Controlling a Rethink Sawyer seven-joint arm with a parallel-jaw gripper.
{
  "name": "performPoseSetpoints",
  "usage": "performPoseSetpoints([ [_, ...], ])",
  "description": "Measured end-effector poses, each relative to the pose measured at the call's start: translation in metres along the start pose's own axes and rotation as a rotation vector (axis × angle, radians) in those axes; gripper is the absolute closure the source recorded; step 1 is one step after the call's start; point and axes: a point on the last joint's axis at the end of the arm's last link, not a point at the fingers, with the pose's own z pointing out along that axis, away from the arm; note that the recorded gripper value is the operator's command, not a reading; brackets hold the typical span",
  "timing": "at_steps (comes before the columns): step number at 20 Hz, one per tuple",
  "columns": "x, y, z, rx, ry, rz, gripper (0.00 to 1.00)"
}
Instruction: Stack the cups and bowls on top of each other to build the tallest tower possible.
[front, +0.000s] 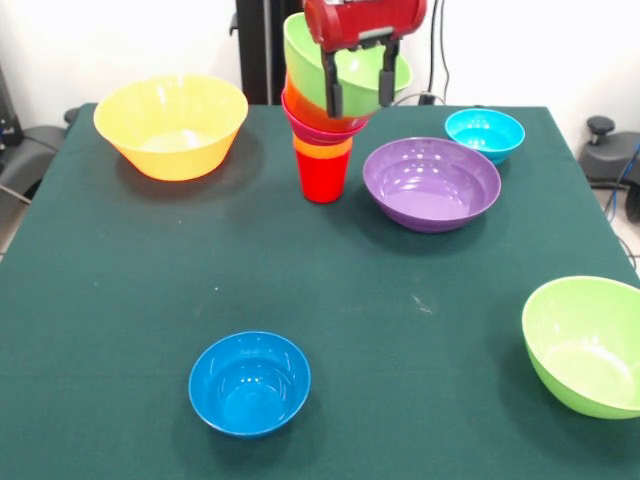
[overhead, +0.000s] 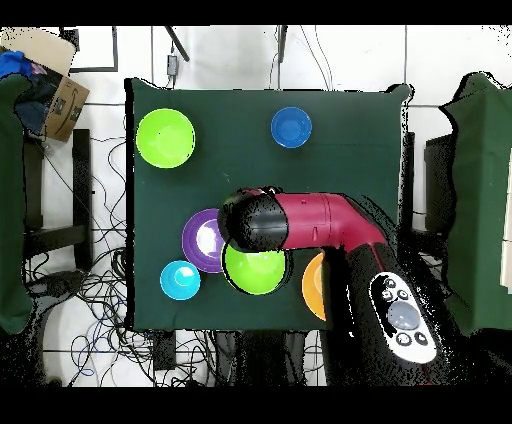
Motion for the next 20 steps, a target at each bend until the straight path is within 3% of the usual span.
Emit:
performPoseSetpoints([
  [7, 0.008, -0.012, -0.033, 0.039, 0.044, 0.014, 0.0],
  [13, 0.009, -0.03, -0.065, 0.091, 0.02, 0.034, 0.0],
  [20, 0.013, -0.044, -0.084, 0.129, 0.0, 0.053, 0.0],
])
